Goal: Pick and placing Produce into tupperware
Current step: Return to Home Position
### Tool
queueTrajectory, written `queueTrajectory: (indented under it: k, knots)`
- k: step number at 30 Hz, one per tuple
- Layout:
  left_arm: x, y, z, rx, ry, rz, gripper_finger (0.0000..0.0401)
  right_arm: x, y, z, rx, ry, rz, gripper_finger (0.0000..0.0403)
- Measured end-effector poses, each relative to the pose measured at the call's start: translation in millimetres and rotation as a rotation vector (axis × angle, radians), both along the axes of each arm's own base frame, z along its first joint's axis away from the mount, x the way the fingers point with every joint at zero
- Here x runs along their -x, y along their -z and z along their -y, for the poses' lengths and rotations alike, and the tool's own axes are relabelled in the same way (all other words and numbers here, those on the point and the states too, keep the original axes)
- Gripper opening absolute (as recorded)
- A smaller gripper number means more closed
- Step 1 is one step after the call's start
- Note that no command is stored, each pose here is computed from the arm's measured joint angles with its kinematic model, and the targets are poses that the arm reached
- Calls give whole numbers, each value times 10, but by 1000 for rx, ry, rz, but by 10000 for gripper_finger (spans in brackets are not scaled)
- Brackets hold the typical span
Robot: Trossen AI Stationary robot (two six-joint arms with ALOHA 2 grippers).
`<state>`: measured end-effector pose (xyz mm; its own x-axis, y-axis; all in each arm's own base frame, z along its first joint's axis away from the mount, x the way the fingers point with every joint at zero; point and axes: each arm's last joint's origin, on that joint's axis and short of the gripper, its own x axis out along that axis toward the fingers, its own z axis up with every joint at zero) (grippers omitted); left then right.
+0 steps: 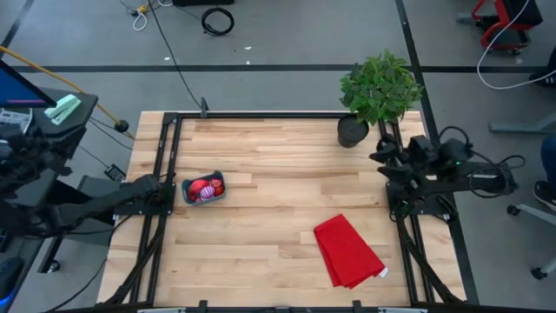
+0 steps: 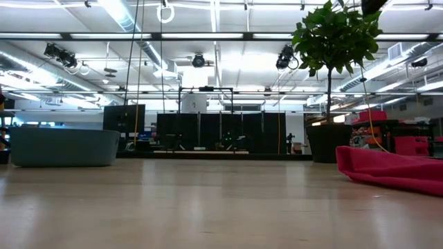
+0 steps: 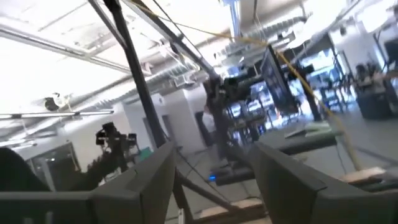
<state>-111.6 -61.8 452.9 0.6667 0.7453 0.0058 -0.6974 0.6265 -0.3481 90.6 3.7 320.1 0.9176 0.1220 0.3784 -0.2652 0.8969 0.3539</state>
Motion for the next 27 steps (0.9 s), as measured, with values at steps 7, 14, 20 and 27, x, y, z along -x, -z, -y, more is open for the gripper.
queueTrajectory:
  k: [7, 14, 20, 27]
  knots:
    - [311, 318, 220, -45, -12, 130, 86, 106, 194, 14, -4, 52, 28, 219]
    - [295, 728, 283, -55, -43, 191, 87, -42, 605, 30, -109, 70, -53, 219]
    - [61, 877, 135, -1, -55, 103, 79, -92, 875, 34, -114, 81, 5, 219]
    - [-378, 959, -177, -33, -41, 51, 83, -113, 1113, 46, -150, 107, 20, 219]
